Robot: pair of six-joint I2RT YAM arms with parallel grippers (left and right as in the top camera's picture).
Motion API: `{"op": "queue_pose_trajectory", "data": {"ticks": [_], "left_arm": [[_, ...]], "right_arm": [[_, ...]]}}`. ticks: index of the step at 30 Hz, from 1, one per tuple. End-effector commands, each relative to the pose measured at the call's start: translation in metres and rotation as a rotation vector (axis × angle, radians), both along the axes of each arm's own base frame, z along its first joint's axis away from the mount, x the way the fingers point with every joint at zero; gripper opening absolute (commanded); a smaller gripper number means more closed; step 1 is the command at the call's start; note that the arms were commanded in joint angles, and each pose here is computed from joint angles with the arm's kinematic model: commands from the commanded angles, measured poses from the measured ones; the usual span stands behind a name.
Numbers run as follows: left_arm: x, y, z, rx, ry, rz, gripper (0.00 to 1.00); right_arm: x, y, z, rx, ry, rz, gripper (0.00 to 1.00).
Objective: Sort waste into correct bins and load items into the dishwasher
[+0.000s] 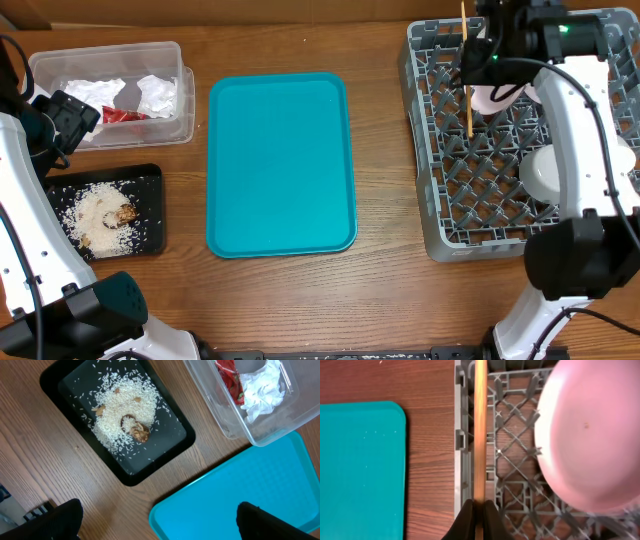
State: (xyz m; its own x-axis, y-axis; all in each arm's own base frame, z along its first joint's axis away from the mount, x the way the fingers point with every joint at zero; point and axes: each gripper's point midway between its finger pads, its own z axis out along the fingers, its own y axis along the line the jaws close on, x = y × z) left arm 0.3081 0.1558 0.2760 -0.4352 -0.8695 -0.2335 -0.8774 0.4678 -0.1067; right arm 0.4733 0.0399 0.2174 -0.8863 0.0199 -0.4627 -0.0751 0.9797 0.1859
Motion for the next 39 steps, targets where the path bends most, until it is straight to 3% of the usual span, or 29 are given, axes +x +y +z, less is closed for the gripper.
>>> {"op": "queue_pose_trajectory", "data": {"ticks": [1, 9, 10, 11, 14, 20, 26, 33, 39], "left_arm": [[-0.001, 0.003, -0.003, 0.01, 0.014, -0.004, 1.0], [-0.001, 0.004, -0.003, 0.009, 0.016, -0.003, 1.0], [-0.001, 0.004, -0.003, 0.009, 0.016, -0.003, 1.0], [-0.001, 0.004, -0.003, 0.009, 0.016, -0.003, 1.0], [-0.001, 0.004, -0.003, 0.009, 0.016, -0.003, 1.0], [-0.001, 0.004, -0.003, 0.009, 0.016, -0.003, 1.0], [-0.001, 0.004, -0.003, 0.009, 0.016, -0.003, 1.0], [-0.001, 0.004, -0.003, 0.009, 0.016, -0.004, 1.0], [-0.001, 0.004, -0.003, 0.009, 0.016, -0.004, 1.0]], "right_arm": [[-0.001, 0.016, -0.02, 0.122, 0.028, 0.103, 0.04], [0.005, 0.018, -0.08, 0.131, 0.133, 0.1, 0.05], [0.005, 0.019, -0.085, 0.134, 0.148, 0.092, 0.13], [0.006, 0.019, -0.092, 0.14, 0.165, 0.08, 0.32], [0.006, 0.017, -0.095, 0.142, 0.179, 0.044, 0.47], [0.001, 0.011, -0.078, 0.131, 0.188, -0.01, 0.51], [-0.019, 0.009, -0.017, 0.144, 0.119, -0.059, 0.52], [-0.079, 0.01, 0.069, 0.18, 0.023, -0.111, 0.5], [-0.155, 0.011, 0.107, 0.196, 0.031, -0.132, 0.46]]}}
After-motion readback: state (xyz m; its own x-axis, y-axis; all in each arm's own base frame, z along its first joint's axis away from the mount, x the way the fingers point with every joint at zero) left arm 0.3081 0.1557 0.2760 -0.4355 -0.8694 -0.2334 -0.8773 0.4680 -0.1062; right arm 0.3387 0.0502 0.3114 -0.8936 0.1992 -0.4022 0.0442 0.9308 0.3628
